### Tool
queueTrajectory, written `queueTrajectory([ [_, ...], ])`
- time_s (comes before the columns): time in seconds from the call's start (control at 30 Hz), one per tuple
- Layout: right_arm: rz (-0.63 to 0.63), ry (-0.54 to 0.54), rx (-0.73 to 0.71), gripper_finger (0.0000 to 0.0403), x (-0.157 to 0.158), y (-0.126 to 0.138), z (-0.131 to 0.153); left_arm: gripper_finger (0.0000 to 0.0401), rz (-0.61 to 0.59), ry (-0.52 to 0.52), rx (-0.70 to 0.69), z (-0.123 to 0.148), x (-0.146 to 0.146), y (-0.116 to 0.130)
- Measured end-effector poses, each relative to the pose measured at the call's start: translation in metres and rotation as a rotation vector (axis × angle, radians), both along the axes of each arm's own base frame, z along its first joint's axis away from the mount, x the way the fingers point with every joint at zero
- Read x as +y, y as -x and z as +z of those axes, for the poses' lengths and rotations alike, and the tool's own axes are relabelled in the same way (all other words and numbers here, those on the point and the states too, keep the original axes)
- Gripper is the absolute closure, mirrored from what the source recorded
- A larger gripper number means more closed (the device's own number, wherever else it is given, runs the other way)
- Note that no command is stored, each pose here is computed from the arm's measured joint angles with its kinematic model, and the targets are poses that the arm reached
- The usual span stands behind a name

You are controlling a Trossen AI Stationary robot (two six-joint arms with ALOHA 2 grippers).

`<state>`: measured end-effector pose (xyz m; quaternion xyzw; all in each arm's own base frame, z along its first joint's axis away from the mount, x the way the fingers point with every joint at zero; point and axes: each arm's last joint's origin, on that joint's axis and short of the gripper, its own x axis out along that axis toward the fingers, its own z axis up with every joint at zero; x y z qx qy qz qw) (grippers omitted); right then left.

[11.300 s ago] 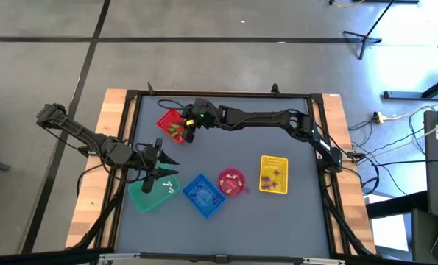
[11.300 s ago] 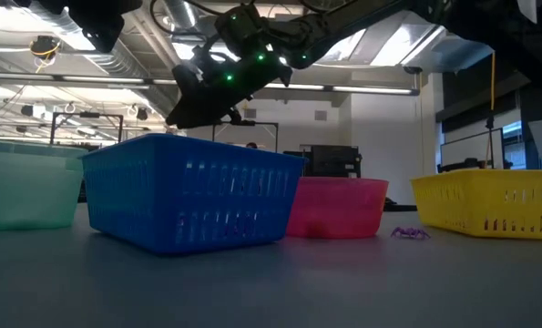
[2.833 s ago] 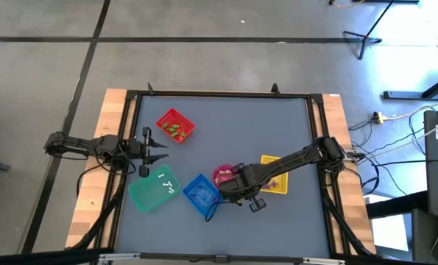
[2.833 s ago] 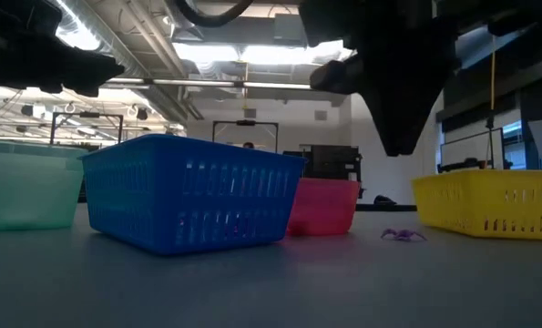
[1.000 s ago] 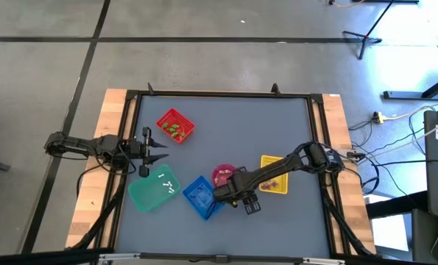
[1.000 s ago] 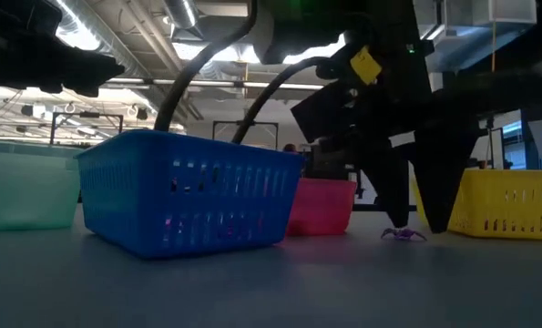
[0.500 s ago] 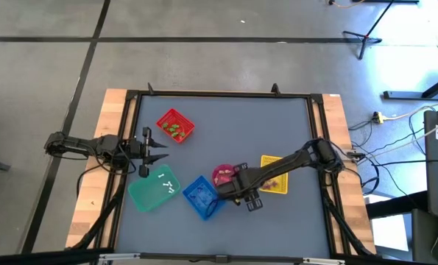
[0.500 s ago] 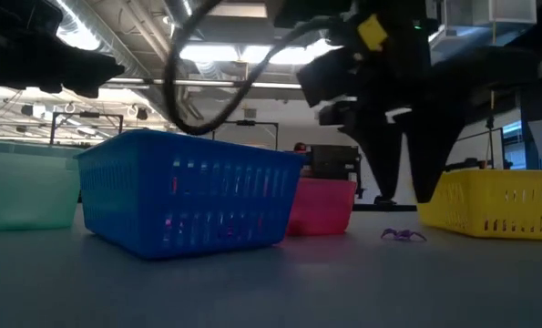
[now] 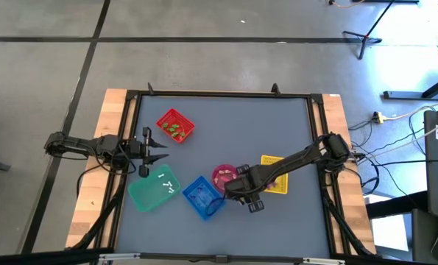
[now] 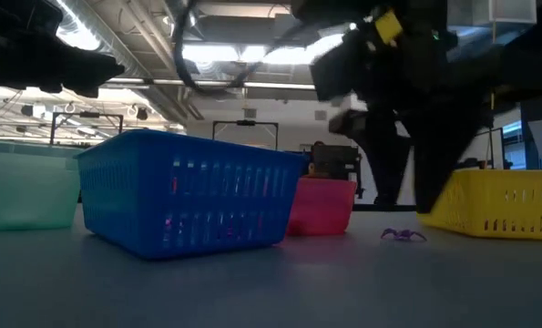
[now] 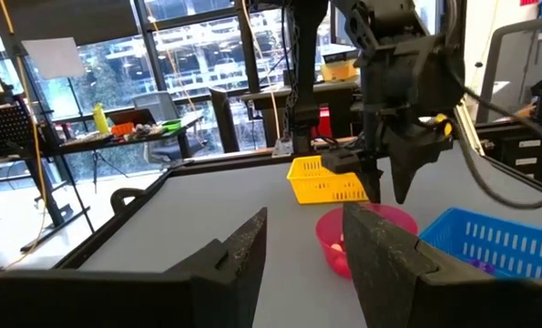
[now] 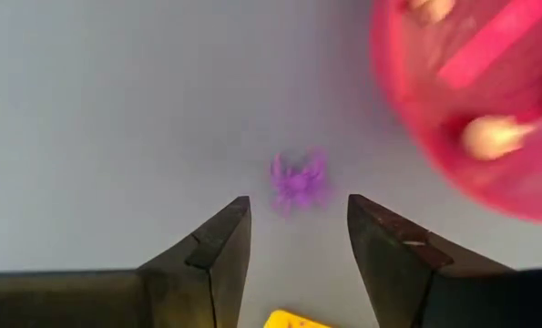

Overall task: Sort Halloween decoration
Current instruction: Put the purple spider toy into the yellow bin

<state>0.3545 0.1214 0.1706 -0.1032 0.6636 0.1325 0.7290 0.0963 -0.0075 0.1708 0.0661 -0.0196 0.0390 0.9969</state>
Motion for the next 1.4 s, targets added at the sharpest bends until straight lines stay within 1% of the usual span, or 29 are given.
queueTrajectory([
  [0.07, 0.0, -0.007, 0.027, 0.0221, -0.001, 0.004, -0.005, 0.0271, -0.001, 0.0, 0.001, 0.0, 0.0, 0.0],
  [0.23, -0.001, -0.012, -0.004, 0.0221, -0.001, 0.005, -0.017, 0.0271, -0.001, 0.0, 0.0, 0.0, 0.0, 0.0],
  [0.47, -0.003, -0.003, -0.053, 0.0221, -0.002, 0.004, -0.024, 0.0271, -0.002, -0.001, 0.001, 0.0, 0.0, 0.0],
  [0.7, -0.001, -0.033, -0.028, 0.0221, -0.004, 0.011, -0.032, 0.0271, -0.002, -0.001, 0.0, 0.0, 0.0, 0.0],
  [0.87, 0.0, -0.037, -0.035, 0.0225, -0.003, 0.011, -0.033, 0.0271, -0.001, -0.001, 0.001, 0.0, 0.0, 0.0],
  [0.97, 0.001, -0.043, -0.043, 0.0244, -0.003, 0.01, -0.034, 0.0271, -0.002, 0.0, 0.001, 0.0, 0.0, 0.0],
  [1.2, 0.002, -0.046, -0.041, 0.0312, -0.003, 0.01, -0.035, 0.0271, -0.002, 0.0, 0.0, 0.0, 0.0, 0.0],
  [1.4, -0.003, -0.046, -0.041, 0.0351, -0.003, 0.01, -0.035, 0.0271, -0.002, 0.001, 0.0, 0.0, 0.0, 0.0],
])
